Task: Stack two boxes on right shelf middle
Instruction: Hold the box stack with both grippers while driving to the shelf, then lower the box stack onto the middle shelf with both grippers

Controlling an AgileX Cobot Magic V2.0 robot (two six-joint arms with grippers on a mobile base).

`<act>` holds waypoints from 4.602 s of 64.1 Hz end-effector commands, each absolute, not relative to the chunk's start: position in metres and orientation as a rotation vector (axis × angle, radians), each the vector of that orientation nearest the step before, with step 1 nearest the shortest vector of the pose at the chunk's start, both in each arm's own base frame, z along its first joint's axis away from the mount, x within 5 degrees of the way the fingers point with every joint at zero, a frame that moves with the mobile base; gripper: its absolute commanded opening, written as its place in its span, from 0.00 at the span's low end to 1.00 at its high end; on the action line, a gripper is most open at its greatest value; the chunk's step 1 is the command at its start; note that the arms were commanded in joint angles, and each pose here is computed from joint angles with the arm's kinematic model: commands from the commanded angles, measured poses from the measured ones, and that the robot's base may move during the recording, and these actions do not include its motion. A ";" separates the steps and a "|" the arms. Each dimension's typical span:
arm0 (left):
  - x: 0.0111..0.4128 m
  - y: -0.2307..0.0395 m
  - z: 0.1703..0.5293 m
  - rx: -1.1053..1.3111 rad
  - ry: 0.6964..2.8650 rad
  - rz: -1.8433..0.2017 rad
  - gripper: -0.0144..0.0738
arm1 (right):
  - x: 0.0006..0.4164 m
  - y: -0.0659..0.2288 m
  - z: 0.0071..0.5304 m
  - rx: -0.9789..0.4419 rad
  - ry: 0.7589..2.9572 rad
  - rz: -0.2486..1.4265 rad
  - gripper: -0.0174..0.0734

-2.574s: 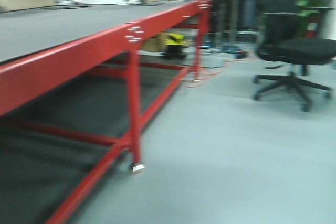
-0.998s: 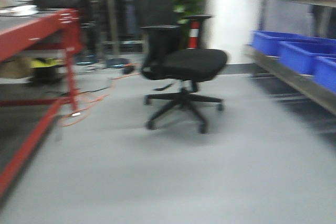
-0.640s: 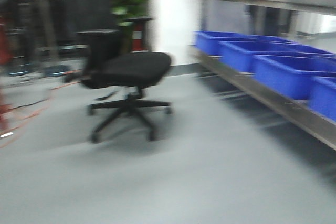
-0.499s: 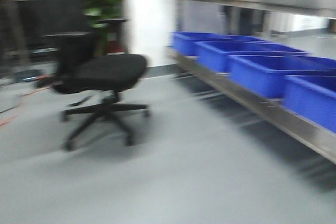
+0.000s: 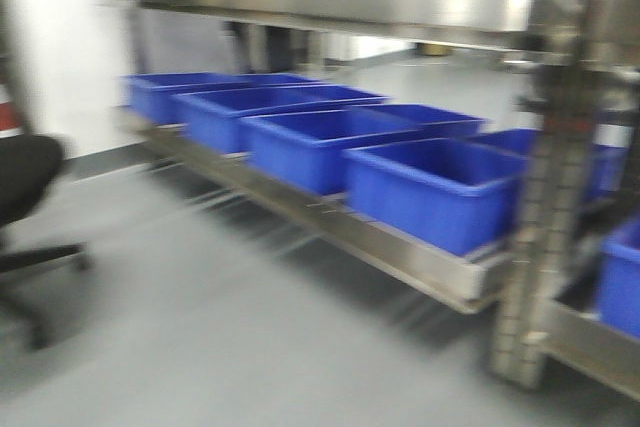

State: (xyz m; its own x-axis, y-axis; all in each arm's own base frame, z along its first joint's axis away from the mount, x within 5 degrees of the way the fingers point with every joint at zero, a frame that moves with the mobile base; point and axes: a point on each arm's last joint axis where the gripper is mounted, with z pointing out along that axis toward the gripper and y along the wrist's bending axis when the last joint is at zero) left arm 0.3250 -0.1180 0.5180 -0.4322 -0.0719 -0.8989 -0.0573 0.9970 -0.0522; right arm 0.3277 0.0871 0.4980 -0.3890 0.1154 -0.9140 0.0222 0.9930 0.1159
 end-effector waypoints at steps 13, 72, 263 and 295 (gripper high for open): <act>0.320 -0.118 0.529 -0.082 1.957 -0.054 0.04 | 0.323 0.086 0.513 0.086 1.869 0.131 0.01; 0.320 -0.118 0.529 -0.082 1.957 -0.054 0.04 | 0.323 0.086 0.513 0.086 1.869 0.131 0.01; 0.378 -0.068 0.476 -0.022 2.214 -0.117 0.21 | 0.383 0.138 0.444 0.106 2.036 0.338 0.27; 0.375 -0.067 0.491 -0.022 2.138 -0.132 0.52 | 0.377 0.134 0.458 0.086 1.958 0.327 0.50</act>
State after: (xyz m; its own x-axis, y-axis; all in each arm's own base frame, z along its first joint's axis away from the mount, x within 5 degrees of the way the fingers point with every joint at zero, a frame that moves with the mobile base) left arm 0.3810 -0.0662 0.4788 -0.5800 -0.0596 -0.8125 0.0246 0.9956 -0.0906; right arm 0.3860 0.1385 0.4414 -0.4540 0.2106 -0.8658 -0.0728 0.9597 0.2716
